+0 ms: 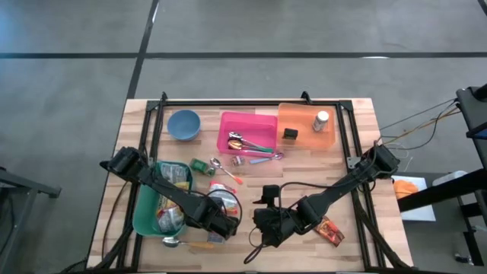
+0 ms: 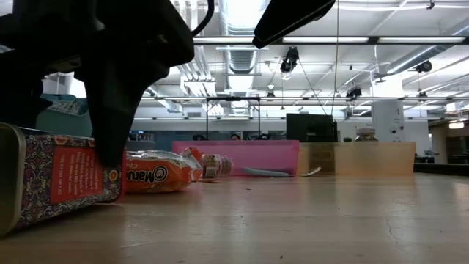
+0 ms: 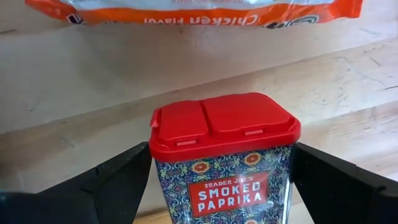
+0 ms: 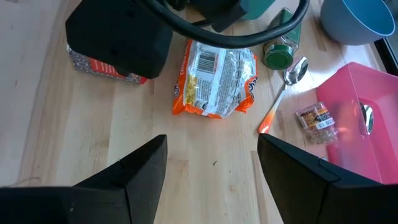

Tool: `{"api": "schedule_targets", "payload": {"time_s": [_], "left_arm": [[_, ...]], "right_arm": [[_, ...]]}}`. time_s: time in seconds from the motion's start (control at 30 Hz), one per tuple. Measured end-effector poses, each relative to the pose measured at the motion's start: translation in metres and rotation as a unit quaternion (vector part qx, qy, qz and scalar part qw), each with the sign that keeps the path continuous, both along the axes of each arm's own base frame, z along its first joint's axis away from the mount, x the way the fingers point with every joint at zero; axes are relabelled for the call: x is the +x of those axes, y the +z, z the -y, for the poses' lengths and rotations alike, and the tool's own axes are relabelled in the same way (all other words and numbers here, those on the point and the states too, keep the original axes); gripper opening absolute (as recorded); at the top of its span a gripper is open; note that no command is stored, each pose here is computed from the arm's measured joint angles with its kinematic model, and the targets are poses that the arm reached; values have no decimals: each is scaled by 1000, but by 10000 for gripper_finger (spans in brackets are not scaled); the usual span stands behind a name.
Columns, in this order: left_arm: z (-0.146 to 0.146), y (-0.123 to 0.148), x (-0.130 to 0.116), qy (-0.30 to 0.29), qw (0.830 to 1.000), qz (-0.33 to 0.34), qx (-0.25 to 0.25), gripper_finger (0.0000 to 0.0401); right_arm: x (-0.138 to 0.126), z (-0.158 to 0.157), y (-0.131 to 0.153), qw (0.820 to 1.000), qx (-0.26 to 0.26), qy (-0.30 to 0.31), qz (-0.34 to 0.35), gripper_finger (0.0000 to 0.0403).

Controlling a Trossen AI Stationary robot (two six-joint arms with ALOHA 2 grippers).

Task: Pick & Place Food Item
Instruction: Put the red spice can into the orange bin

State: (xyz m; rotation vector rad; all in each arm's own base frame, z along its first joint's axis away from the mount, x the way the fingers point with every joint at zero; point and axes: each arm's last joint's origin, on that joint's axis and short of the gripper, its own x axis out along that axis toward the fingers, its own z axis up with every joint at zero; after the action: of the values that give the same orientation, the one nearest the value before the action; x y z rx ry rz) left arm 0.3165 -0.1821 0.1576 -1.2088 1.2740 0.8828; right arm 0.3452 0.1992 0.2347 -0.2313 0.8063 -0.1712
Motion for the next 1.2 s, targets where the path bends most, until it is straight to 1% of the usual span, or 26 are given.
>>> {"api": "schedule_targets", "payload": {"time_s": [0.2, 0.67, 0.8, 1.03, 1.2], "left_arm": [[1, 0, 1, 0, 1000, 6, -7, 372], [0, 0, 1, 1, 1000, 8, -2, 372], [0, 0, 1, -9, 1000, 10, 0, 372], [0, 0, 1, -11, 1000, 10, 0, 372], [0, 0, 1, 7, 1000, 7, -3, 372]], "right_arm": [[0, 0, 0, 1000, 0, 0, 0, 248], [0, 0, 0, 1000, 0, 0, 0, 248], [0, 0, 0, 1000, 0, 0, 0, 248], [0, 0, 0, 1000, 0, 0, 0, 248], [0, 0, 0, 1000, 0, 0, 0, 248]]}}
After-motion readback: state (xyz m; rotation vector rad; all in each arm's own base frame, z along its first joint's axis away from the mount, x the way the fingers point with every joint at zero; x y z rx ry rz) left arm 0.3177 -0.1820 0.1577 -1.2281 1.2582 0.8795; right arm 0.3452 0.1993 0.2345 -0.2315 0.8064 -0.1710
